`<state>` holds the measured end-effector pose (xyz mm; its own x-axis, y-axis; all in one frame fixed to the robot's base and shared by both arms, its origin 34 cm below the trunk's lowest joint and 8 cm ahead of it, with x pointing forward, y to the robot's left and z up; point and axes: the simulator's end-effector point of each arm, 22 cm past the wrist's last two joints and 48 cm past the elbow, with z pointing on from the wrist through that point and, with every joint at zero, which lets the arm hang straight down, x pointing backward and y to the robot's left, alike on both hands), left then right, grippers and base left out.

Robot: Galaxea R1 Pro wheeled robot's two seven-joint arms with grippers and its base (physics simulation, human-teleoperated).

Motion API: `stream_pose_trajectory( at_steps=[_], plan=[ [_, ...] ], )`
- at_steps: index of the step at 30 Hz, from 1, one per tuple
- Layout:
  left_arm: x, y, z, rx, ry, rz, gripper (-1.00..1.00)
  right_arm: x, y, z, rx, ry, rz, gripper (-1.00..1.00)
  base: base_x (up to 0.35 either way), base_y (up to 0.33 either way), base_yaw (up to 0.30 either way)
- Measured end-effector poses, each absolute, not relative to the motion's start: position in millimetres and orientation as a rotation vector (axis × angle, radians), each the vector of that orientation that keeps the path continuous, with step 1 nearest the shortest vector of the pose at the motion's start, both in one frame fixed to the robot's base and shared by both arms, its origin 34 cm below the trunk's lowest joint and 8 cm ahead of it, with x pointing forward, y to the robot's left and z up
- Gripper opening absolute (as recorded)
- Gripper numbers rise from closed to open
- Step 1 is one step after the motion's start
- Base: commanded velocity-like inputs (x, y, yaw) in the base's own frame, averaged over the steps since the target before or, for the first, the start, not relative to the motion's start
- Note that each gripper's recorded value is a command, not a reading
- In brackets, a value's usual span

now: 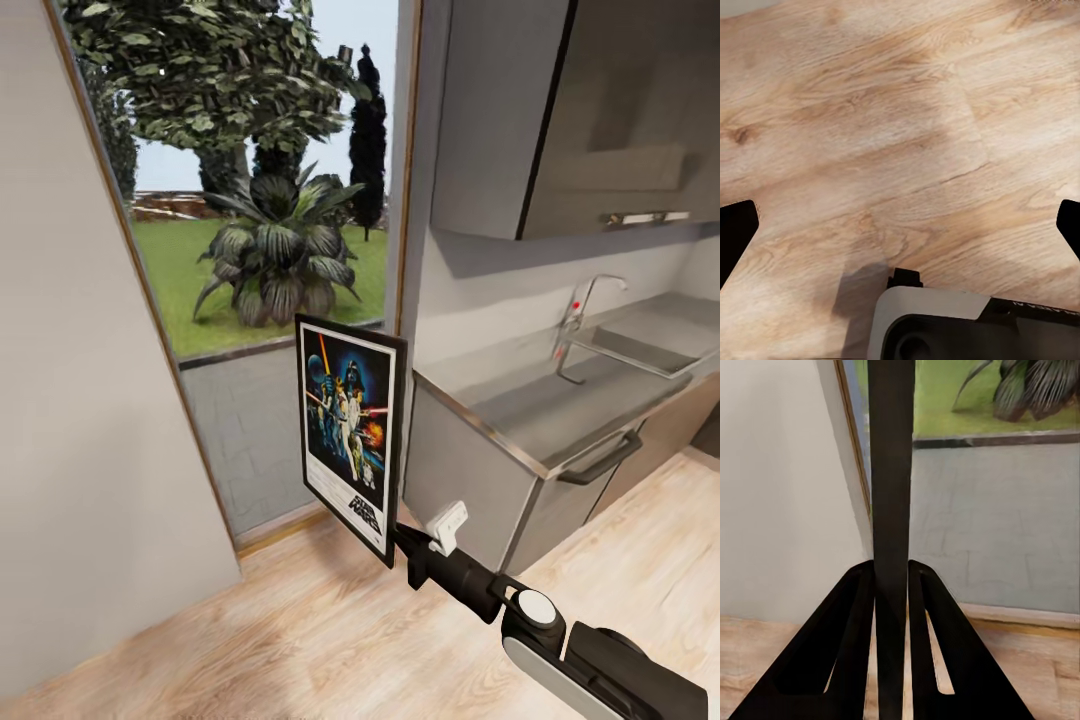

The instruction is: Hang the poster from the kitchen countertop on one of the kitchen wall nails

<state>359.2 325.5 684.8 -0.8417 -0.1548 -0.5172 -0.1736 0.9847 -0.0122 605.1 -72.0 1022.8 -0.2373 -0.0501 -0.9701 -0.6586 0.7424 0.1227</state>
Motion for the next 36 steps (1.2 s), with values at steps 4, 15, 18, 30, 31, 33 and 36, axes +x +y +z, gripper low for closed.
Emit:
stream_pose_trajectory(
  at_steps=[4, 15, 18, 30, 31, 33, 36],
  plan=[
    [359, 326, 685, -0.231, 2.588, 0.048, 1.0, 605, -72, 1022, -0.562, 1.738, 0.626, -1.0, 0.0, 0.0, 0.293],
    [359, 326, 685, -0.231, 2.588, 0.048, 1.0, 605, -72, 1022, -0.562, 1.738, 0.627, -1.0, 0.0, 0.0, 0.293],
    [359, 326, 685, -0.231, 2.588, 0.048, 1.0, 605, -72, 1022, -0.562, 1.738, 0.627, -1.0, 0.0, 0.0, 0.294],
    [359, 326, 685, -0.231, 2.588, 0.048, 1.0, 605, -72, 1021, -0.563, 1.743, 0.626, -1.0, 0.0, 0.0, 0.294],
    [359, 326, 685, -0.231, 2.588, 0.048, 1.0, 605, -72, 1020, -0.565, 1.746, 0.625, -1.0, 0.0, 0.0, 0.294],
    [359, 326, 685, -0.231, 2.588, 0.048, 1.0, 604, -72, 1016, -0.573, 1.763, 0.622, -1.0, 0.0, 0.0, 0.294],
    [359, 326, 685, -0.231, 2.588, 0.048, 1.0, 602, -72, 1012, -0.582, 1.78, 0.619, -1.0, 0.0, 0.0, 0.294]
  ],
)
